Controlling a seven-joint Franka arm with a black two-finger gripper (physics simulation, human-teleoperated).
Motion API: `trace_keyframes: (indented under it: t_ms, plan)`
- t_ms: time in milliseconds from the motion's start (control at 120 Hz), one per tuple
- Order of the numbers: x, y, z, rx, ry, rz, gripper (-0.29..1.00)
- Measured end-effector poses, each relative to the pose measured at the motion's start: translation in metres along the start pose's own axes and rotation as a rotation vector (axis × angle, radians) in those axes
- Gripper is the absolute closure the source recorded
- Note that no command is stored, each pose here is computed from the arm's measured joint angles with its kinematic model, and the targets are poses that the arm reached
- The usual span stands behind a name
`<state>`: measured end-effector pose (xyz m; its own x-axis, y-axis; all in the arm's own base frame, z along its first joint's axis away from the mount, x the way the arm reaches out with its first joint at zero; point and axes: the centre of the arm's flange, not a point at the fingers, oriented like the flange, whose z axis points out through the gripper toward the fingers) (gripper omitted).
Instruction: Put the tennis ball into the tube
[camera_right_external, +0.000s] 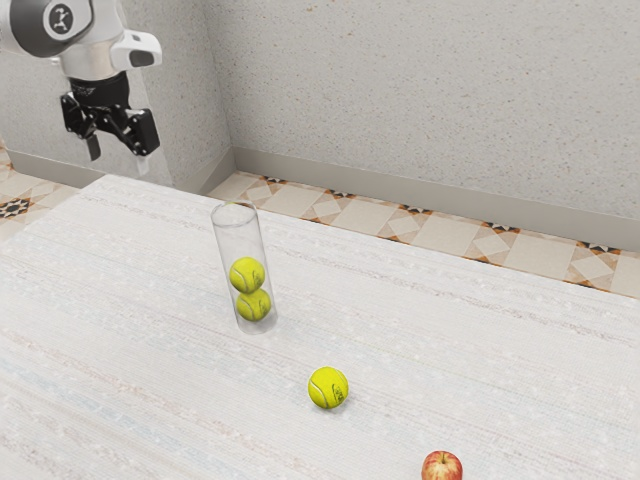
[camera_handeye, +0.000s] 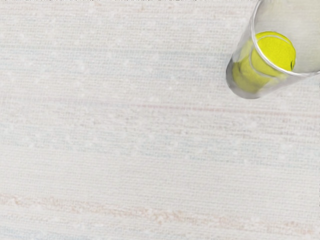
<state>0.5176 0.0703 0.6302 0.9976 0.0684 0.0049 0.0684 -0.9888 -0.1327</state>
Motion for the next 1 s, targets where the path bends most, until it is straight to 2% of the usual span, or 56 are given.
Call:
trace_keyframes:
  t_ms: [183,300,425,575,692,858,1000]
  plan:
    - [0.000,0.013,-0.002,-0.003,0.008,0.028,0.00]
    - [-0.002,0.059,0.017,-0.003,-0.029,0.106,0.00]
    - [-0.012,0.138,0.057,-0.008,-0.058,0.205,0.00]
    - [-0.027,0.201,0.097,-0.007,-0.051,0.229,0.00]
    - [-0.027,0.230,0.122,-0.017,-0.040,0.217,0.00]
    - [-0.022,0.267,0.185,-0.066,-0.081,0.176,0.00]
    - [-0.026,0.293,0.231,-0.075,-0.112,0.162,0.00]
